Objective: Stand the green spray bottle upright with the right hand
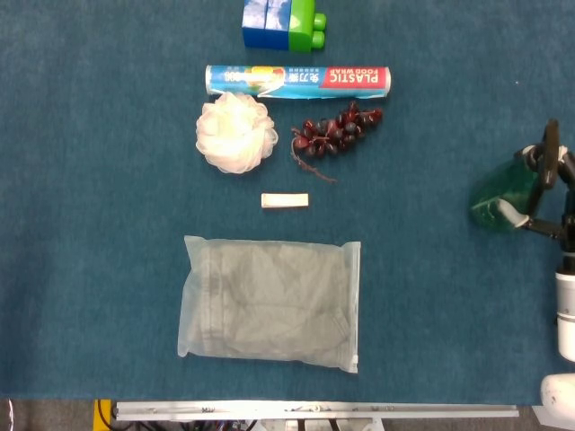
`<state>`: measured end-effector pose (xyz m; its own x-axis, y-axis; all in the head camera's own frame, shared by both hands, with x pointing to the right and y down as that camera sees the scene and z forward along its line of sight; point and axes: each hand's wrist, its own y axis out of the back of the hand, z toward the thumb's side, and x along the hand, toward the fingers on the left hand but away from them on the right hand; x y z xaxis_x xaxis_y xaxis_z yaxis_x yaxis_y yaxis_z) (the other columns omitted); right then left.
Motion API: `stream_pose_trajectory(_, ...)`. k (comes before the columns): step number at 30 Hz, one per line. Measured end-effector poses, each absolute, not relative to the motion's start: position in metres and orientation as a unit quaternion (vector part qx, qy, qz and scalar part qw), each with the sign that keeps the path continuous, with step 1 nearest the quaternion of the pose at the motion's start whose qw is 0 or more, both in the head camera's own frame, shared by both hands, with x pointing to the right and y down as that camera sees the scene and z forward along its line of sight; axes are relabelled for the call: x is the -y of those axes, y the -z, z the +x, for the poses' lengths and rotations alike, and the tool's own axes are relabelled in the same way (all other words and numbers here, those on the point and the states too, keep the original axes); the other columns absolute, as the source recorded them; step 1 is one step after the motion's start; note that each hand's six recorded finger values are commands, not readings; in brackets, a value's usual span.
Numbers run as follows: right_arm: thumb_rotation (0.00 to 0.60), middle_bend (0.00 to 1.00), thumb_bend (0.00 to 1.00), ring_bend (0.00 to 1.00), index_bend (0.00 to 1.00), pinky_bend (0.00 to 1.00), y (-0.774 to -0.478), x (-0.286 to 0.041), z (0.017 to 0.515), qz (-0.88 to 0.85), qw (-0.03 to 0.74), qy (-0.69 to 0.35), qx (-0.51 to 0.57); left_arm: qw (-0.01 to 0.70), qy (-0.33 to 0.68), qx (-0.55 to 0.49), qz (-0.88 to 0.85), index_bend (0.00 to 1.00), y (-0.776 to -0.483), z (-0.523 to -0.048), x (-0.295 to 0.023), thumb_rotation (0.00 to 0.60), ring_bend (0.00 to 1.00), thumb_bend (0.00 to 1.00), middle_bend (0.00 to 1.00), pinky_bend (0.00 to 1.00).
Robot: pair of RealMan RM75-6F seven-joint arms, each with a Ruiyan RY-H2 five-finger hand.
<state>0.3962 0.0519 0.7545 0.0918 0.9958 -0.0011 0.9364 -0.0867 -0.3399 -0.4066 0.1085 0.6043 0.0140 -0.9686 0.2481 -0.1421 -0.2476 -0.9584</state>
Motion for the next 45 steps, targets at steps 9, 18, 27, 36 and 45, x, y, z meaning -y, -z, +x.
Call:
stream_pose_trajectory(9,0.600,0.55,0.00,0.41,0.54,0.46,-0.752,-0.057,0.400,-0.735,0.146,-0.125,0.650,0.396,0.523,-0.468,-0.592,0.31,-0.605,-0.407,-0.108,0.600,0.54,0.60,0.57,0.96)
stream_pose_trajectory(18,0.600,0.45,0.00,0.32,0.46,0.41,-0.750,-0.065,0.408,-0.731,0.163,-0.139,0.648,0.395,0.524,-0.467,-0.593,0.31,-0.606,-0.407,-0.108,0.600,0.54,0.60,0.57,0.96)
stream_pose_trajectory(27,0.600,0.32,0.00,0.22,0.34,0.35,-0.740,-0.067,0.421,-0.721,0.192,-0.149,0.649,0.395,0.525,-0.465,-0.593,0.31,-0.607,-0.406,-0.108,0.600,0.54,0.60,0.57,0.96)
stream_pose_trajectory(36,0.600,0.24,0.00,0.18,0.25,0.31,-0.736,-0.067,0.427,-0.716,0.200,-0.158,0.649,0.395,0.525,-0.465,-0.594,0.31,-0.608,-0.405,-0.108,0.600,0.54,0.60,0.57,0.96)
stream_pose_trajectory(45,0.600,0.21,0.00,0.15,0.20,0.29,-0.728,-0.064,0.428,-0.712,0.218,-0.160,0.648,0.395,0.525,-0.465,-0.594,0.31,-0.608,-0.405,-0.109,0.600,0.54,0.60,0.57,0.96)
